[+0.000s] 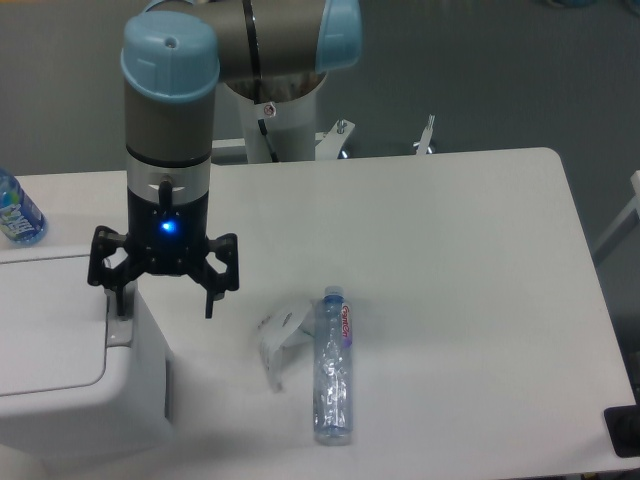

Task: Open the trash can
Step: 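Press the gripper down on the trash can lid to pop it open, then lift the gripper up and away from the opened trash can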

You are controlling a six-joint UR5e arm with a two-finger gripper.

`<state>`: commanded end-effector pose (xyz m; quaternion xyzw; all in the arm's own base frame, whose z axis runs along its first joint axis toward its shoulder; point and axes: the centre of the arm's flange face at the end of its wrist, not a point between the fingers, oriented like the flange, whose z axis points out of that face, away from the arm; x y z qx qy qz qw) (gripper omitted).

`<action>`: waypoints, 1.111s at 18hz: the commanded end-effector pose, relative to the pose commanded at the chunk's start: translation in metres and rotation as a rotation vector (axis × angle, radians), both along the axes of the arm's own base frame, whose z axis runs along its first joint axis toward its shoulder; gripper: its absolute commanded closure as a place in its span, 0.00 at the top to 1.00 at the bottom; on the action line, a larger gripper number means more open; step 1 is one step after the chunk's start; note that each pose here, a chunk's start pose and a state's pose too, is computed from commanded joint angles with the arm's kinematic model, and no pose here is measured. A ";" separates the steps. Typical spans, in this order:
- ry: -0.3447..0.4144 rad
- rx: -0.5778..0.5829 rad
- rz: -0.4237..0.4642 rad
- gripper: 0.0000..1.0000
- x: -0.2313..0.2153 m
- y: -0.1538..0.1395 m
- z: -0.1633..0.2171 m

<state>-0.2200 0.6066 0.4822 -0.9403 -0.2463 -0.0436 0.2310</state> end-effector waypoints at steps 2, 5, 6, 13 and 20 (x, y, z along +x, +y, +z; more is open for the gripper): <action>-0.001 -0.001 0.000 1.00 0.000 0.000 -0.001; -0.002 -0.003 0.000 1.00 0.000 0.000 -0.002; -0.002 -0.003 0.000 1.00 0.000 0.000 -0.002; -0.006 -0.008 0.001 1.00 0.000 0.000 -0.004; 0.099 0.043 0.041 1.00 -0.023 -0.007 0.046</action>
